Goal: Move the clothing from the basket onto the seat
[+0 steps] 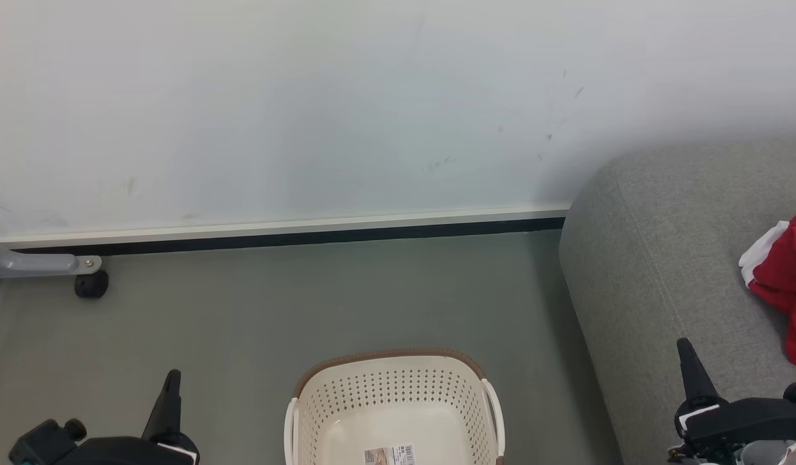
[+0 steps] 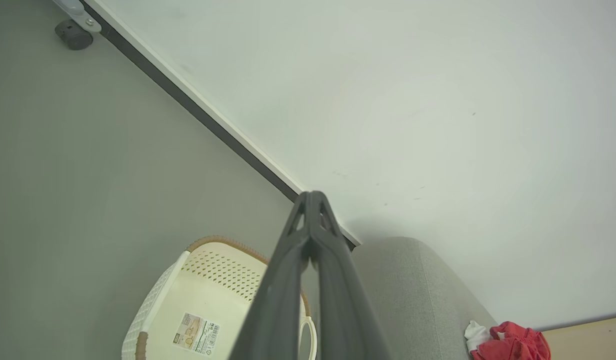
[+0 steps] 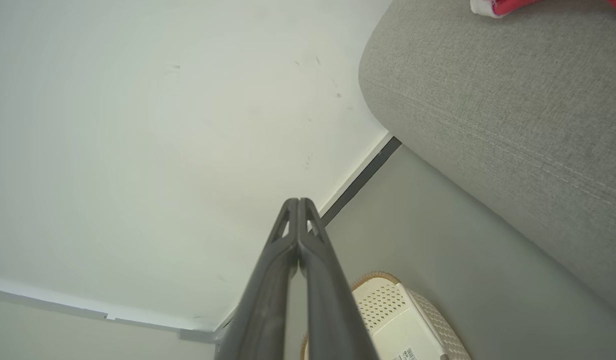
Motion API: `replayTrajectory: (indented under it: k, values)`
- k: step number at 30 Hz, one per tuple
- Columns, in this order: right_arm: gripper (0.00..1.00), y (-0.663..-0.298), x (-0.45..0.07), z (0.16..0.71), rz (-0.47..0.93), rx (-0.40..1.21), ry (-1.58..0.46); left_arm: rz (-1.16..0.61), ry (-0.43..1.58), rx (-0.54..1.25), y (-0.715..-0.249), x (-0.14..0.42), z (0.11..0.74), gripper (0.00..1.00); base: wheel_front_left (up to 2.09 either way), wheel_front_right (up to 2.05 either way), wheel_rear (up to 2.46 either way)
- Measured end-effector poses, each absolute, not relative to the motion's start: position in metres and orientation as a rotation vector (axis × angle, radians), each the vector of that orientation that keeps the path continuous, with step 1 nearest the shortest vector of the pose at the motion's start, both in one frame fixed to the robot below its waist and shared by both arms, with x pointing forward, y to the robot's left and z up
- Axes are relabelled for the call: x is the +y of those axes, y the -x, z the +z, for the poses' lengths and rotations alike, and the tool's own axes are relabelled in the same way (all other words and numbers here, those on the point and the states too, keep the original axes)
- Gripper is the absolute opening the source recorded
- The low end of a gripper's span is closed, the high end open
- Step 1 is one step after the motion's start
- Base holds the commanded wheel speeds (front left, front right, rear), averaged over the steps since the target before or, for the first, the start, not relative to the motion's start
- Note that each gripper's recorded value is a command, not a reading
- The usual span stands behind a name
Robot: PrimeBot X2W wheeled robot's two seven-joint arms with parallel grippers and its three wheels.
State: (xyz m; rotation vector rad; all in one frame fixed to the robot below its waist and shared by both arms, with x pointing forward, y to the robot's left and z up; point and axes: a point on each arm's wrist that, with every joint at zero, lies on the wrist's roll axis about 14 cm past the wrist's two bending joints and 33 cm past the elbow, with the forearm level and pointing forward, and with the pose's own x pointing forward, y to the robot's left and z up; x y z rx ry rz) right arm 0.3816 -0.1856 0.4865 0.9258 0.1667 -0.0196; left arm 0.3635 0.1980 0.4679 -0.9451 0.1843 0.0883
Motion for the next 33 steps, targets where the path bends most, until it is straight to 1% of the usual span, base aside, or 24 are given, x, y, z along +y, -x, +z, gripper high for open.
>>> replayTrajectory:
  k: [21,22,33]
  values:
    - [0.0,-0.381,-0.194,0.482,-0.056,0.136,-1.252,0.078,1.253,0.16,-0.37,0.193,0.47,0.0,0.0,0.0,0.0]
    - [0.0,-0.382,-0.195,0.482,-0.058,0.126,-1.28,0.076,1.29,0.148,-0.372,0.193,0.472,0.0,0.0,0.0,0.0]
    - [0.0,-0.382,-0.201,0.483,-0.068,0.085,-1.45,0.068,1.451,0.124,-0.375,0.191,0.474,0.0,0.0,0.0,0.0]
